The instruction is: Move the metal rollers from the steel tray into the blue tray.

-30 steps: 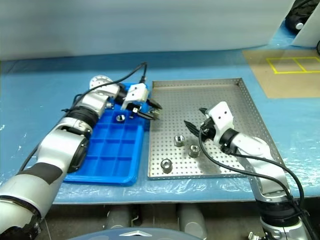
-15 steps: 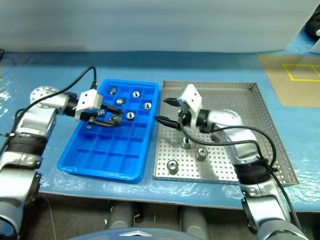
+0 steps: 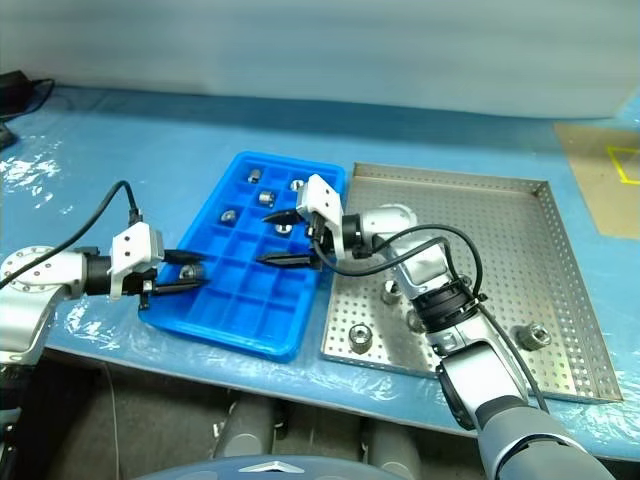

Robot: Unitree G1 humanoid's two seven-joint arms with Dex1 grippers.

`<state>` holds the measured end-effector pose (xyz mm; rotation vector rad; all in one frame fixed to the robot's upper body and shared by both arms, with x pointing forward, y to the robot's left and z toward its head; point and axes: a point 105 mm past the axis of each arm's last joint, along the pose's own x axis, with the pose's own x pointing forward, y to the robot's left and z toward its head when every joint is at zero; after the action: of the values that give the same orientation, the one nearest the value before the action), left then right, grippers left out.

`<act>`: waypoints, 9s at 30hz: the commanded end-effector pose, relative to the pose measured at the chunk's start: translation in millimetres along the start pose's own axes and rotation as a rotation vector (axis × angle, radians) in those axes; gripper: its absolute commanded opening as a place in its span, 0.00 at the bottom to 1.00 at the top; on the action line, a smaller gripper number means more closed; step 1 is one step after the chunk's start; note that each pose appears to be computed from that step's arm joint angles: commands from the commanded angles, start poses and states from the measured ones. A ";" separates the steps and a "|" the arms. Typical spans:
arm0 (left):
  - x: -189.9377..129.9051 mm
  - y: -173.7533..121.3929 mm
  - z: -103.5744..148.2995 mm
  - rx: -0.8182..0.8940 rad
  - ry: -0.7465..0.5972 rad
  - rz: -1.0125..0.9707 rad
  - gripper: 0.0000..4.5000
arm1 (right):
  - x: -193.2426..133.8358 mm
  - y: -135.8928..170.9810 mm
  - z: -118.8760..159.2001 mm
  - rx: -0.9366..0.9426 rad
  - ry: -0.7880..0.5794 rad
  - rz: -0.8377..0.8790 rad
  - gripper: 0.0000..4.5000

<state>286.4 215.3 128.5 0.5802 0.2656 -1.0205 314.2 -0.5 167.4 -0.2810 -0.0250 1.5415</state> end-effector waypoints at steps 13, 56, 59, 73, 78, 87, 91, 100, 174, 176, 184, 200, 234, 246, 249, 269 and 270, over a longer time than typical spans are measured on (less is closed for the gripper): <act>10.8 17.6 -16.6 -0.039 0.022 0.131 0.42 | -12.3 -3.9 -0.9 -0.050 0.021 -0.064 0.83; 205.0 -35.2 153.0 0.378 -0.385 -0.538 0.81 | -182.2 52.5 -19.5 0.085 0.241 -0.921 0.83; 208.7 -44.4 144.7 0.407 -0.325 -0.608 0.81 | -184.2 57.2 -19.3 0.090 0.247 -0.953 0.83; 203.4 -31.0 121.6 0.440 -0.150 -0.629 0.81 | -186.9 62.9 -24.2 0.103 0.273 -0.997 0.83; 205.6 -43.9 112.2 0.439 -0.159 -0.677 0.81 | -186.0 63.4 -26.5 0.106 0.283 -0.991 0.83; 216.3 -54.2 97.2 0.411 -0.113 -0.663 0.81 | -186.4 64.7 -28.5 0.104 0.294 -1.001 0.83; 218.4 -56.2 96.4 0.372 -0.117 -0.662 0.72 | -186.9 64.0 -28.7 0.103 0.292 -1.010 0.83; 221.2 -51.0 95.6 0.413 -0.118 -0.594 0.40 | -184.7 60.8 -27.6 0.089 0.292 -1.001 0.83; 149.1 33.1 98.4 0.185 -0.303 -0.159 0.74 | -138.4 -9.5 -15.7 -0.016 0.165 -0.691 0.83; 160.0 26.9 108.4 0.207 -0.325 -0.204 0.74 | -149.2 -5.9 -14.5 -0.014 0.171 -0.748 0.83; 199.5 -16.2 146.9 0.260 -0.427 -0.395 0.74 | -178.8 20.1 -12.6 0.011 0.216 -0.910 0.83; 227.2 -90.5 144.2 0.359 -0.355 -0.751 0.74 | -188.1 72.0 -19.4 0.130 0.274 -1.017 0.83; 247.0 -107.1 101.3 0.435 -0.150 -0.711 0.42 | -186.8 83.4 -32.1 0.184 0.295 -1.060 0.83; 230.5 -76.9 151.6 0.414 -0.430 -0.567 0.42 | -182.5 76.7 -33.2 0.174 0.290 -1.031 0.83; 216.2 -64.8 166.1 0.396 -0.518 -0.562 0.42 | -179.4 73.3 -33.2 0.172 0.280 -1.014 0.83; 119.0 12.4 109.7 0.365 -0.350 -0.323 0.42 | -116.9 24.1 -18.4 0.122 0.143 -0.582 0.83; 114.7 15.4 109.0 0.363 -0.344 -0.296 0.42 | -112.2 22.6 -19.2 0.118 0.145 -0.550 0.83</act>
<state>349.6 70.7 146.7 0.6886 -0.0675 -1.5149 294.4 -125.2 157.1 -0.2634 0.1287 0.8931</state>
